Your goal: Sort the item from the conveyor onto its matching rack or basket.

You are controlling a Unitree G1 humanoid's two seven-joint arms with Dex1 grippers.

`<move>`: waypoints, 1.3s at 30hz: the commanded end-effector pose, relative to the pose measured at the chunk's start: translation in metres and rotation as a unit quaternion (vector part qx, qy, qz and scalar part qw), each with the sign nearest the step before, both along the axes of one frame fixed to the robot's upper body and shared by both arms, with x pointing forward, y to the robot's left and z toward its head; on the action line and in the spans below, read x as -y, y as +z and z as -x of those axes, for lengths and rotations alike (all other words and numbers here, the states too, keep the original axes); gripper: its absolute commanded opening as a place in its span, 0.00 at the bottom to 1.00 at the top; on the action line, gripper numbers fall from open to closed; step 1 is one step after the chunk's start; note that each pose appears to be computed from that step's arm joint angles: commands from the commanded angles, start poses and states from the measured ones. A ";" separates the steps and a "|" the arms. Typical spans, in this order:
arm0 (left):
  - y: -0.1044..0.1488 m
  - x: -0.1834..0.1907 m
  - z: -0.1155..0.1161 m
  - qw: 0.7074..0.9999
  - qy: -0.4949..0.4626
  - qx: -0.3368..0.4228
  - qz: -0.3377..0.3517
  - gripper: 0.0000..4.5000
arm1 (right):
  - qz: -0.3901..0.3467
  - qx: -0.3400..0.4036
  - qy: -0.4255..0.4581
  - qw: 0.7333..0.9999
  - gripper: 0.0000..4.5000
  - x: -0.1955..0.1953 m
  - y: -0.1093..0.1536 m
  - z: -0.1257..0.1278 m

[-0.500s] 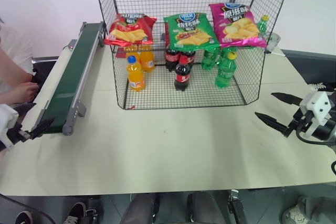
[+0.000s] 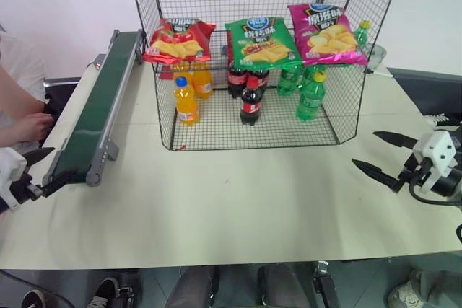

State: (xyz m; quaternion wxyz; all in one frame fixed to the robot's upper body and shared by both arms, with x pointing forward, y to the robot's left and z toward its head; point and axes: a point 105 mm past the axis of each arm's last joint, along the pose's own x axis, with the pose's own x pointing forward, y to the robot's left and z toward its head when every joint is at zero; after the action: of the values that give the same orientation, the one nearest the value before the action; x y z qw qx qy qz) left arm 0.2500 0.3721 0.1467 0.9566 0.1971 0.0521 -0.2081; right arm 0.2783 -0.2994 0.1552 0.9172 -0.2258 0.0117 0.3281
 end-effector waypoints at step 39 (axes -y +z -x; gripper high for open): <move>0.017 0.013 -0.005 0.998 -0.021 0.050 -0.029 0.83 | 0.027 0.039 0.018 0.999 1.00 -0.002 0.015 -0.003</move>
State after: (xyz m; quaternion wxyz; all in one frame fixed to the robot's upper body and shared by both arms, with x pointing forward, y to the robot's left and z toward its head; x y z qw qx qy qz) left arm 0.2562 0.3599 0.1533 0.9490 0.2223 0.0273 -0.2218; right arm 0.2813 -0.2962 0.1609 0.9083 -0.2460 -0.0072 0.3383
